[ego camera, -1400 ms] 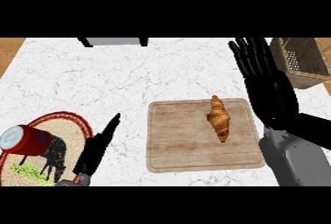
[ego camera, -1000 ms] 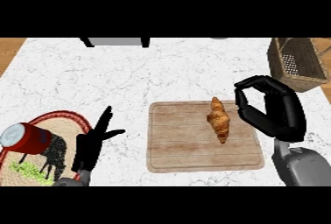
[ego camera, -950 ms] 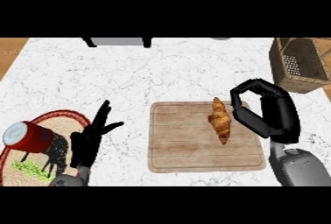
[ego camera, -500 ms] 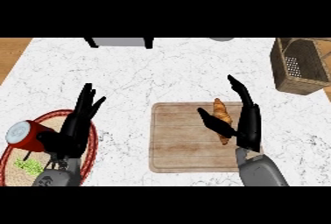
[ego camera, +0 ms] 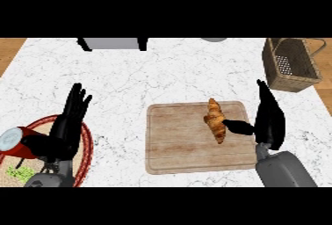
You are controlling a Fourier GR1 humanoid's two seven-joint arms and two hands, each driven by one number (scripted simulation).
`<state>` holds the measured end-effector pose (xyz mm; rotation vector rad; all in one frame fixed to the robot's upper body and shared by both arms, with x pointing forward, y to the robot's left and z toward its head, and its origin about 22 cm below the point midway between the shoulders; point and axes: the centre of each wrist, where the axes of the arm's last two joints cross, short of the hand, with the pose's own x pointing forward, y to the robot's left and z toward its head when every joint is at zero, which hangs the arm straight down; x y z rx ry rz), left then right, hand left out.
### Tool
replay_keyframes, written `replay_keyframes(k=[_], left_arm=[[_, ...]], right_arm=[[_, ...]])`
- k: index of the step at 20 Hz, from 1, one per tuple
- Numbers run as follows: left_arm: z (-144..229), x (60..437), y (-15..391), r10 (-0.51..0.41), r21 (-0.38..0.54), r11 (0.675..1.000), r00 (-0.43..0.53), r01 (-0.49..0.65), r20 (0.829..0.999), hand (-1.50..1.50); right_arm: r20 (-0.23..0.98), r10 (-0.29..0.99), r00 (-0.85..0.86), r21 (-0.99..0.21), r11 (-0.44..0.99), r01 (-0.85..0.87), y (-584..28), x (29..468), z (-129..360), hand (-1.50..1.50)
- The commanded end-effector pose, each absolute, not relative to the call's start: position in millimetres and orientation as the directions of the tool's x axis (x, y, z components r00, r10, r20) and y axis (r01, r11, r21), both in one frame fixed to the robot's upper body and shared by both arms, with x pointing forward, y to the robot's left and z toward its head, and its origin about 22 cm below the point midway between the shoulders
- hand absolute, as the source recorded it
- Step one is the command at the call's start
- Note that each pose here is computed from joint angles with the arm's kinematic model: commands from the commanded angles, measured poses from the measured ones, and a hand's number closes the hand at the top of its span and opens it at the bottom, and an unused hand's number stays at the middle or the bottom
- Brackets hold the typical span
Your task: Pick the croissant from the cutting board and place it in the basket
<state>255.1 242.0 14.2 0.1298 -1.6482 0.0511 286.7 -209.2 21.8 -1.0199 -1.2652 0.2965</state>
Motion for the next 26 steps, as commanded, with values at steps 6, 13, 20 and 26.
replay_keyframes(k=[6,13,20,26], left_arm=[[18.9,252.0,239.5,-0.033,0.025,0.995,-0.076,-0.101,0.997,0.00],[23.8,246.1,223.6,-0.020,0.010,0.994,-0.095,-0.106,0.995,0.00],[22.7,241.0,234.6,-0.044,0.033,0.992,-0.092,-0.119,0.995,0.00],[34.9,236.0,225.4,-0.027,0.017,0.995,-0.106,-0.099,0.994,0.00]], right_arm=[[0.431,0.763,0.481,-0.874,0.485,0.013,-141.9,295.8,120.3,-1.50],[0.345,0.747,0.568,-0.900,0.435,-0.025,-118.2,293.2,181.1,-1.50],[0.262,0.726,0.636,-0.912,0.402,-0.083,-118.6,293.2,154.5,-1.50],[0.295,0.702,0.648,-0.893,0.445,-0.075,-121.3,284.2,149.3,-1.50]])
